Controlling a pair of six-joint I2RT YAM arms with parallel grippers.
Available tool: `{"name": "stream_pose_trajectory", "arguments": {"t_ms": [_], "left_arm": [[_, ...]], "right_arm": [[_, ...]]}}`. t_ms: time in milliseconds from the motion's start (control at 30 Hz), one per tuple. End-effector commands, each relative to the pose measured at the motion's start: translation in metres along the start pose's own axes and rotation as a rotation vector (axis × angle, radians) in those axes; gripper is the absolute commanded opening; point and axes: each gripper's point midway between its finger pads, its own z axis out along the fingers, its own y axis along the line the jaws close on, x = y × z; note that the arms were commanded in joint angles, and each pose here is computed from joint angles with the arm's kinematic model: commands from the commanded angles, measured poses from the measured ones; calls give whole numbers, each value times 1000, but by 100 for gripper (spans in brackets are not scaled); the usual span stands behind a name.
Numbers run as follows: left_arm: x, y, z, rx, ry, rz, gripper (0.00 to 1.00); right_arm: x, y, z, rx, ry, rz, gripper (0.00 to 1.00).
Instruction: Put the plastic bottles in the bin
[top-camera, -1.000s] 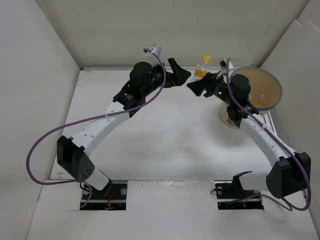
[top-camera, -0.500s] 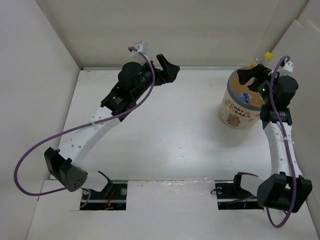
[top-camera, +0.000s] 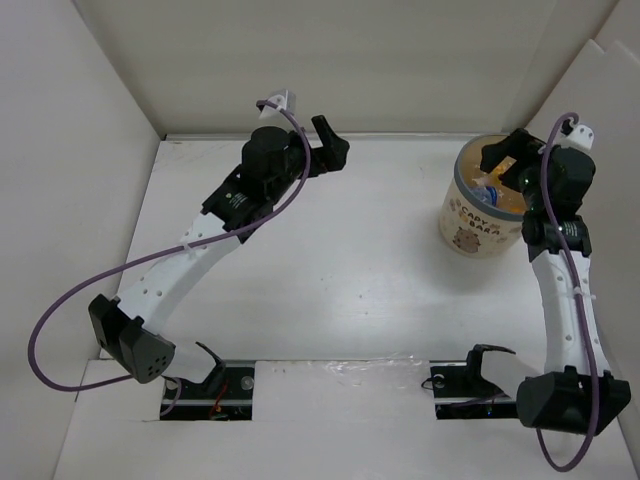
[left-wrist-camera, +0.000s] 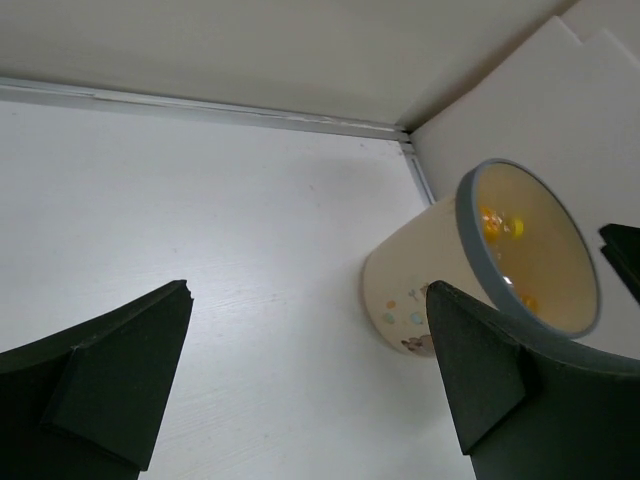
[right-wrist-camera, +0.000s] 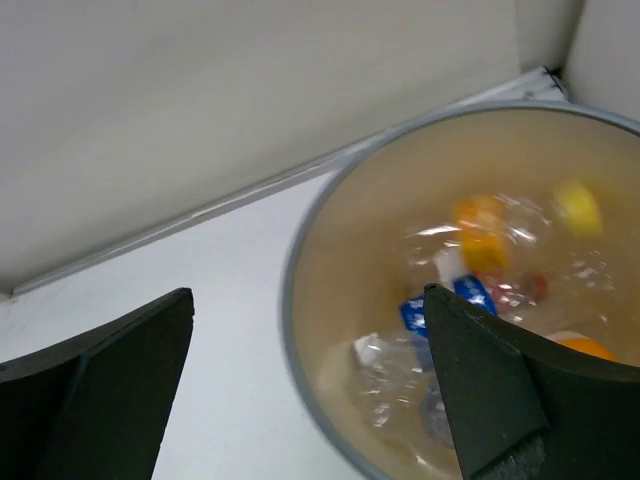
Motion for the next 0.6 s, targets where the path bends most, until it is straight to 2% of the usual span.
{"name": "stream_pose_trajectory", "arguments": {"t_ms": [0, 67, 200, 333, 433, 567], "left_arm": [[-33, 8, -14, -89, -82, 25, 100], [-28, 21, -18, -155, -62, 48, 100], [-46, 48, -43, -313, -110, 77, 100], [-56, 46, -79, -386, -122, 108, 100], [-53, 43, -105, -393, -108, 130, 100], [-53, 39, -143, -319, -102, 125, 100]], "right_arm": [[-37, 44, -25, -71, -70, -97, 100], [-33, 72, -39, -107, -30, -149, 100], [-40, 101, -81, -142, -49, -164, 100], [-37, 115, -114, -185, -18, -176, 100], [-32, 118, -138, -216, 14, -188, 100], [-28, 116, -170, -291, 37, -203, 100]]}}
